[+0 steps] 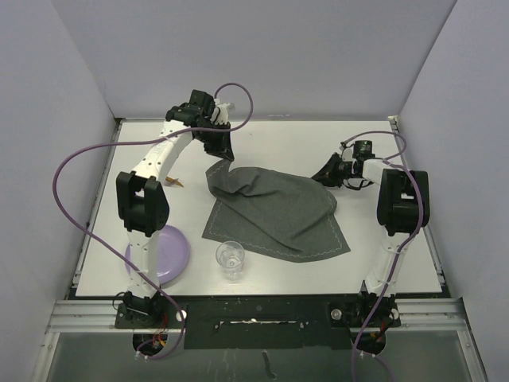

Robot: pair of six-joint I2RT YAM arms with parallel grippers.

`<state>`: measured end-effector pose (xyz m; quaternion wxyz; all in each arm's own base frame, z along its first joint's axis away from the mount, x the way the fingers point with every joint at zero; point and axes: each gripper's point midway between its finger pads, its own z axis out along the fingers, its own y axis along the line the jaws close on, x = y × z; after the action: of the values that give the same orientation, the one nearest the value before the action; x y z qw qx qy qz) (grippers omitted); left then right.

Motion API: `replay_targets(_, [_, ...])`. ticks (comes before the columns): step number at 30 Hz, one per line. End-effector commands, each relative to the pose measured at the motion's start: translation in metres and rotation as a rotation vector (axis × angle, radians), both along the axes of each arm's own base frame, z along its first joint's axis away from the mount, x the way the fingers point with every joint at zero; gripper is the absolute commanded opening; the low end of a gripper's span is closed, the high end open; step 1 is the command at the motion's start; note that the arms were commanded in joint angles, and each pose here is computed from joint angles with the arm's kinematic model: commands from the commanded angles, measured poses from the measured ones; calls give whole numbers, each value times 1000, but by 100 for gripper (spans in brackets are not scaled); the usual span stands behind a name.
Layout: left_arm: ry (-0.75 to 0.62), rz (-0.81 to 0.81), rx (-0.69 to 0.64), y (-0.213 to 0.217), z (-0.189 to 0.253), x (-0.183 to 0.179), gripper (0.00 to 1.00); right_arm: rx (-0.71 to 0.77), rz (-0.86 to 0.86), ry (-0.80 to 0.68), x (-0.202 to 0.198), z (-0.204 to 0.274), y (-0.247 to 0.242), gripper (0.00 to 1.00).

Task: Set the dinner table for one person
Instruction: Flatten out the napkin at the center of the board.

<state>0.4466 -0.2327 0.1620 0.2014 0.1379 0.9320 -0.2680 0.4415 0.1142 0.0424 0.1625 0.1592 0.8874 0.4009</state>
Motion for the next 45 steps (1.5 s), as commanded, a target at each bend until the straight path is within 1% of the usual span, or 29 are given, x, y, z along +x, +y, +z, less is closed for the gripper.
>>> replay_targets(1, [-89,0,-27,-2,29,6,0,13,68,-211,16,86,15,0])
replay_targets(6, [-97,3,-27,-1,32,5,0,-10,80,-314,14,141,19,0])
replay_targets(11, [-115,1,-35,-2,42,4,0,-101,98,-415,10,191,16,0])
replay_targets(13, [-119,-1,-36,-2,44,3,0,-164,118,-448,4,204,18,0])
replay_targets(15, [-120,0,-37,-2,44,2,0,-257,160,-454,-7,207,25,0])
replay_targets(17, [-120,1,-39,-3,43,1,0,-326,223,-427,-27,194,37,0])
replay_targets(19, [-123,-1,-38,-4,43,0,0,-383,283,-364,-52,167,45,0])
replay_targets(22, [-124,-4,-41,-5,42,0,0,-475,395,-226,-99,106,59,0])
replay_targets(26, [-119,-15,-39,-10,39,-1,0,-664,535,-53,-155,30,59,0])
replay_targets(27, [-117,-16,-36,-10,37,-1,0,-688,556,-25,-165,17,58,4])
replay_targets(29, [-114,-17,-33,-10,34,-1,0,-703,573,-3,-177,3,58,22])
replay_targets(31, [-113,-17,-32,-11,32,0,0,-692,569,-21,-178,5,61,42])
replay_targets(32, [-112,-17,-32,-10,32,0,0,-692,561,-41,-174,10,62,48])
replay_targets(37, [-107,-18,-26,-10,31,0,0,-688,486,-176,-147,58,71,56])
replay_targets(42, [-109,-21,-27,-10,31,0,0,-635,438,-297,-137,107,79,59])
replay_targets(45, [-107,-20,-26,-10,31,1,0,-617,408,-352,-134,128,79,60])
